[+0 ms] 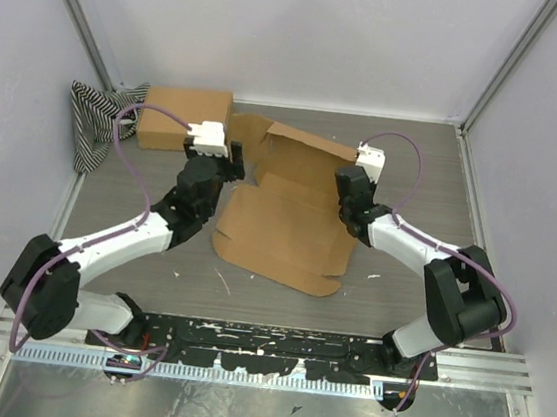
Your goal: Fold the paper box
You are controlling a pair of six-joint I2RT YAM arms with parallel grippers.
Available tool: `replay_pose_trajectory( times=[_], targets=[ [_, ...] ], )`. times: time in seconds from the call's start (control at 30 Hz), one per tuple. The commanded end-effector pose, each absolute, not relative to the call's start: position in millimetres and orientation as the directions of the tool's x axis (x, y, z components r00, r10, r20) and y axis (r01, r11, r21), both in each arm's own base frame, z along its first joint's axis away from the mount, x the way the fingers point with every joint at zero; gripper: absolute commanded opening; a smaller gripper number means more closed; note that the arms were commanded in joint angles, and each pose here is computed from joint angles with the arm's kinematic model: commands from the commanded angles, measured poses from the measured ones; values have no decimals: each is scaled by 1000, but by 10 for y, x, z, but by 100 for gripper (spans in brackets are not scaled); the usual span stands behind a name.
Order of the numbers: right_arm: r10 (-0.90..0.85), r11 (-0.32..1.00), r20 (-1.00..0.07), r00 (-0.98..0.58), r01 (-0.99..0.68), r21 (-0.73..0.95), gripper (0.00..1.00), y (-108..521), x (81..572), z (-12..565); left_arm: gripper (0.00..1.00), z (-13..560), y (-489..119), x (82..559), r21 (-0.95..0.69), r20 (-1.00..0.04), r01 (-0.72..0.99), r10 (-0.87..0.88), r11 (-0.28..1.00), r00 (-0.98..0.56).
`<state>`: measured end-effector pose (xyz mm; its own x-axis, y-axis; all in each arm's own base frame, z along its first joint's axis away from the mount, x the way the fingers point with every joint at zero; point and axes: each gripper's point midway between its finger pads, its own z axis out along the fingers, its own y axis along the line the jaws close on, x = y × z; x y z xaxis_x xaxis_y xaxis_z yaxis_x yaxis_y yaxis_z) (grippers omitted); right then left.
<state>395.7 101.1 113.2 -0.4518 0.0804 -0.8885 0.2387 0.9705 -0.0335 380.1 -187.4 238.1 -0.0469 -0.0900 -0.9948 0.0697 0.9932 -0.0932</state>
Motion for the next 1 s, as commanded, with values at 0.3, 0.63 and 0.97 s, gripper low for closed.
replay_pose_trajectory(
  times=[0.3,0.63,0.97],
  targets=[
    [-39,999,-895,-445,-28,-30,1,890,3974,1381,71,2065,-863,4786,-294,-916,-107,-312,950,-252],
    [-107,973,-889,-445,-232,-1,1,1060,3919,1487,65,1424,-1117,4776,-271,-913,57,-238,961,-330],
    [-69,984,-883,-465,-179,17,1,864,3922,1489,67,1465,-714,4575,-224,-943,-40,-227,974,-242]
  ],
)
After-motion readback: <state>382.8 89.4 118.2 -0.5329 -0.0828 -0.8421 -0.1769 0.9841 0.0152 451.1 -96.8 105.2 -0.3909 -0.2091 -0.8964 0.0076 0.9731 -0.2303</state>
